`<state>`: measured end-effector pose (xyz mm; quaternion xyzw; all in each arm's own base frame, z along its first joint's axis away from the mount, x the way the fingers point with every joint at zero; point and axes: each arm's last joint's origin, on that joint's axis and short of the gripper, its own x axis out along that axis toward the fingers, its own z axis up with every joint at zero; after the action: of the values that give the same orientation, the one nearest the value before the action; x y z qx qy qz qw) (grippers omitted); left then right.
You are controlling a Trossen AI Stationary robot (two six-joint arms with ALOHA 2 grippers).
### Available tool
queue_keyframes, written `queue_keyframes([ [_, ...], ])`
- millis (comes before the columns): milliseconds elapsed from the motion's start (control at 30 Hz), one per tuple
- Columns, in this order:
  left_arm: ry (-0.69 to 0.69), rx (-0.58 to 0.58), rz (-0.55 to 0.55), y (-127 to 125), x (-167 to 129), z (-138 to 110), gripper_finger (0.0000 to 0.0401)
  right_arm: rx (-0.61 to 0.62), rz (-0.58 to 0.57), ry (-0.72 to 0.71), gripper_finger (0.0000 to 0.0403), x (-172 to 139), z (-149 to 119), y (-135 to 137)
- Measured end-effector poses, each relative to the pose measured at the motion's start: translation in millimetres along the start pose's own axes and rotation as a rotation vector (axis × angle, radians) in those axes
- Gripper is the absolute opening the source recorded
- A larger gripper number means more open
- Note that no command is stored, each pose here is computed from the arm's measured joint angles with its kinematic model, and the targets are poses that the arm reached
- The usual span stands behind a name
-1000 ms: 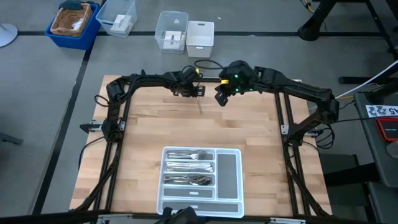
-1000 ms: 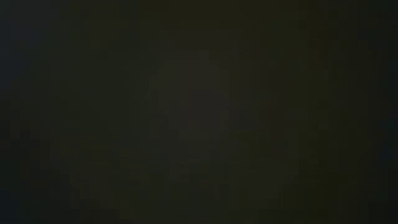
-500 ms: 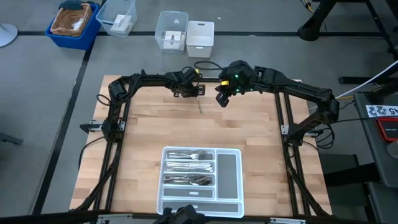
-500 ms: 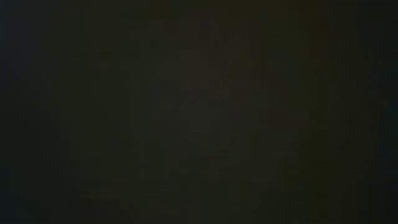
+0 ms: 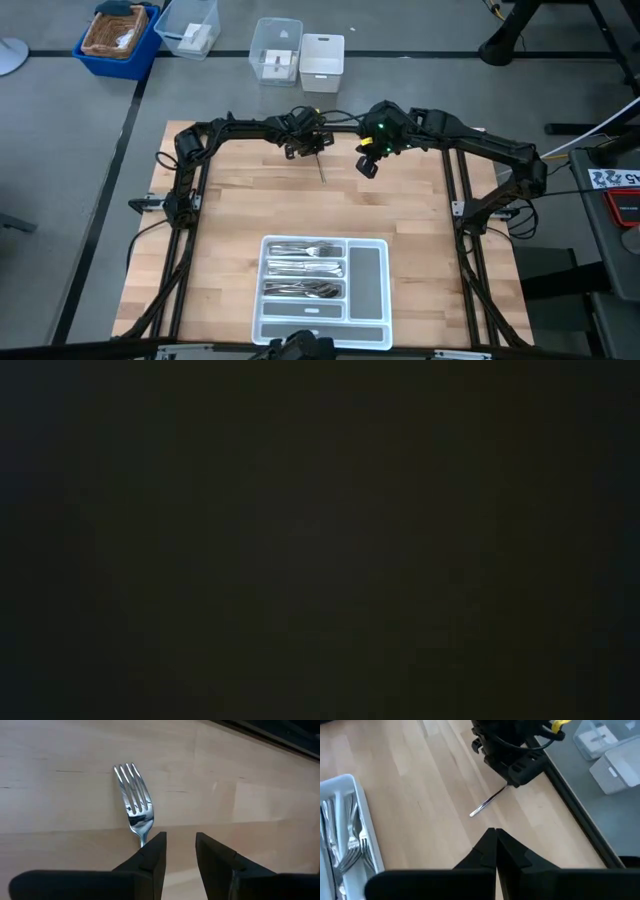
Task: Sort silverware
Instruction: Put the silver fork into the top section of the white silverware tray
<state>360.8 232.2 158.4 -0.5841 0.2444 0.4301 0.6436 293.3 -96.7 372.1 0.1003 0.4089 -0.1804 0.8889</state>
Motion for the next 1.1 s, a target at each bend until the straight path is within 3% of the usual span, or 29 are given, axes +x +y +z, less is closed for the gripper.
queue_keyframes([
  [333, 0.012, -0.102, 0.002, -2, 0, -5, 0.0095, -0.101, -0.001, -0.004, 0.0005, -1, 0, 0],
  [633, 0.050, -0.163, 0.182, 8, -1, -27, 0.0095, -0.152, -0.001, -0.004, 0.0005, -1, 0, 0],
  [1100, -0.005, -0.199, 0.076, -9, -4, -21, 0.0095, -0.157, -0.001, -0.005, 0.0005, -1, 0, 0],
])
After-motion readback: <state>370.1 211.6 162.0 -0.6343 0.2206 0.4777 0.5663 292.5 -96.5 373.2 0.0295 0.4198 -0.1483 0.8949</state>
